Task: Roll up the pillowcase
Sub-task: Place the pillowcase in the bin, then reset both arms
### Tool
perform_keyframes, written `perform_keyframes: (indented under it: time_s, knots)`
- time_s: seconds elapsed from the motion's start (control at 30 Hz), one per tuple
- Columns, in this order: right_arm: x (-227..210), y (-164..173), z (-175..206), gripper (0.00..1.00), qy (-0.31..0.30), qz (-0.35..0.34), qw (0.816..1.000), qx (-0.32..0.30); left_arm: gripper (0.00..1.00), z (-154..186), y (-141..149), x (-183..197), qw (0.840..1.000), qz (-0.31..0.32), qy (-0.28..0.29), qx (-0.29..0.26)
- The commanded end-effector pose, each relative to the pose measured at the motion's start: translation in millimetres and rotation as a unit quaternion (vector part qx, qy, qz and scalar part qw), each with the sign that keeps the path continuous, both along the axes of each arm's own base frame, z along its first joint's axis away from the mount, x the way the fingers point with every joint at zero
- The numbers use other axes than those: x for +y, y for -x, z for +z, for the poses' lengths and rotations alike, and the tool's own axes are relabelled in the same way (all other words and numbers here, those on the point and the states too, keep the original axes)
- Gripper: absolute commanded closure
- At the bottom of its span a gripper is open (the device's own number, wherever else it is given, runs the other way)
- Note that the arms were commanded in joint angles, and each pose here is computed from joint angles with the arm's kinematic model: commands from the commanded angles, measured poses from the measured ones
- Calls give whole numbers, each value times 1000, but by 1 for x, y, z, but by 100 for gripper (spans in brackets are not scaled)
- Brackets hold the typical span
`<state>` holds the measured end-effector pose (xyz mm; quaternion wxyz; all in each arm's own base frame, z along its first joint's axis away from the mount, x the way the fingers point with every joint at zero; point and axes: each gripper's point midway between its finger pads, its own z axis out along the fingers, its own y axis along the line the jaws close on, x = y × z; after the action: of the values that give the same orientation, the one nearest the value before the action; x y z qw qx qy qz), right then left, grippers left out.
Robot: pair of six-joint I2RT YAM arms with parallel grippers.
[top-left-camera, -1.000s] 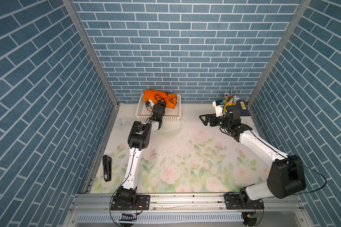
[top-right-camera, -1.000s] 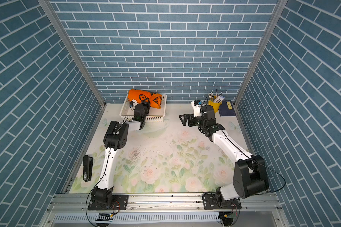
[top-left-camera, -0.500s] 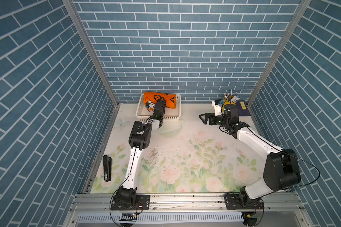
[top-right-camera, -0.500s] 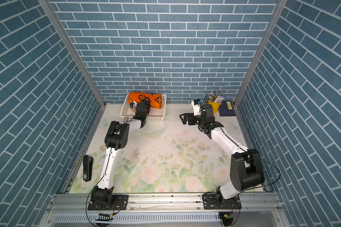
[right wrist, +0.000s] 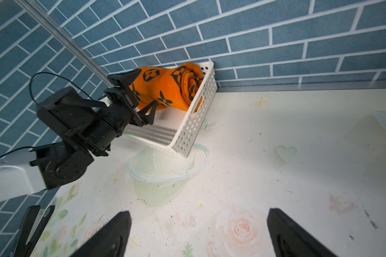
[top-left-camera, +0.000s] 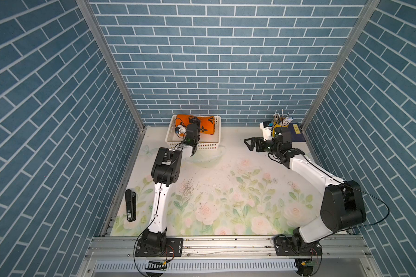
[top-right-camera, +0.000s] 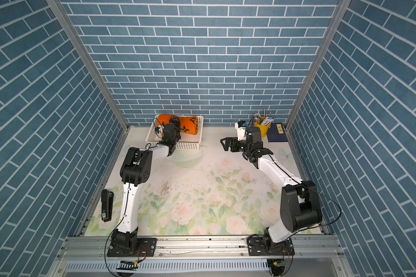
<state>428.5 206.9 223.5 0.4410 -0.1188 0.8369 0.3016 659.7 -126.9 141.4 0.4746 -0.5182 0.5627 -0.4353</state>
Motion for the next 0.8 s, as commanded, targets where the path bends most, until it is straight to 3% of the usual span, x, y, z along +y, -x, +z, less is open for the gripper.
perform_keyframes:
  time_s: [0.0, 0.13, 0.23, 0.4, 0.6, 0.77]
  knots:
    - [-9, -3, 16, 0, 1, -18, 999, -31, 0, 34, 17, -3, 1000, 2, -3, 15]
    - [-35, -8, 15, 0, 26, -84, 995, -55, 0, 64, 43, -2, 998, -21, -54, 32]
    - [-64, -11, 12, 0, 51, -154, 984, -78, 0, 88, 72, 5, 989, -30, -134, 48]
    - [-116, -6, -4, 0, 116, -270, 949, -116, 0, 101, 128, 23, 958, -52, -267, 92]
    - [-168, 23, -24, 0, 189, -360, 896, -180, 0, 83, 202, 68, 883, -39, -433, 177]
    - [-192, 43, -47, 0, 244, -378, 866, -216, 0, 56, 265, 130, 791, 40, -554, 257]
